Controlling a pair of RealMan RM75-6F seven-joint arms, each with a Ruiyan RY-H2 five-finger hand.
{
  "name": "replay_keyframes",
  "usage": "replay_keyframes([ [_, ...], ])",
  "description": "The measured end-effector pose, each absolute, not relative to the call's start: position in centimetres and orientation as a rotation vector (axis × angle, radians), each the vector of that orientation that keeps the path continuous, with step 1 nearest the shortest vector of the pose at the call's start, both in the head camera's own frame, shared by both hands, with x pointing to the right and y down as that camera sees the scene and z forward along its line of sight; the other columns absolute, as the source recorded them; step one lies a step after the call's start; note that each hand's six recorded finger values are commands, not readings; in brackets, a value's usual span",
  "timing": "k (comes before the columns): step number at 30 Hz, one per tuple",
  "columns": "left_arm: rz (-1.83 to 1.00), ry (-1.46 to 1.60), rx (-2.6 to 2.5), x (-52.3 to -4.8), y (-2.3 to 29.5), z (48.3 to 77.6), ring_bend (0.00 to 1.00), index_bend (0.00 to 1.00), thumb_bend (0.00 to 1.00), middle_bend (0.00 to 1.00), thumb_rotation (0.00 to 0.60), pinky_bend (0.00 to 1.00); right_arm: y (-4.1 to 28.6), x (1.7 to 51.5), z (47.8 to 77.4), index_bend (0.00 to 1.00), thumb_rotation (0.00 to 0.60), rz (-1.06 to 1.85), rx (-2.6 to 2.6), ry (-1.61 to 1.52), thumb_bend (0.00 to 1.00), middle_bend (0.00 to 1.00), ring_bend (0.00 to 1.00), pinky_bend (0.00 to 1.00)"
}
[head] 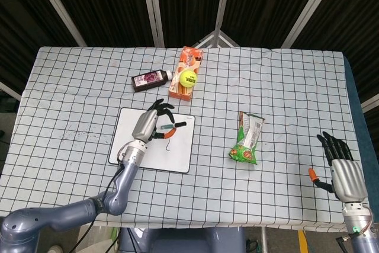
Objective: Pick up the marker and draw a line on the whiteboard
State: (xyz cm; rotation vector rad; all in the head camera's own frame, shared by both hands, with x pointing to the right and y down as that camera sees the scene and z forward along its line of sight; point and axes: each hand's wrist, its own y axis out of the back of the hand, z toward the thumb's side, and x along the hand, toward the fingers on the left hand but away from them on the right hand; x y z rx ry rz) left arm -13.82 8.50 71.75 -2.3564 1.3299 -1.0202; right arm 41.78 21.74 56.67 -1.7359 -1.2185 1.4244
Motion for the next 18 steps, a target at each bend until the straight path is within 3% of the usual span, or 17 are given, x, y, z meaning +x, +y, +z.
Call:
replay_keyframes([
  [18,-0.932,1.396,-2.486,-10.6,9.4,72.2,0.07,0.73,0.51,0.24,0.6,0.13,21.7,41.8,56.7,0.0,0.6,1.426,-1.74,-1.224,0.35,0.0,0.0,0.06],
])
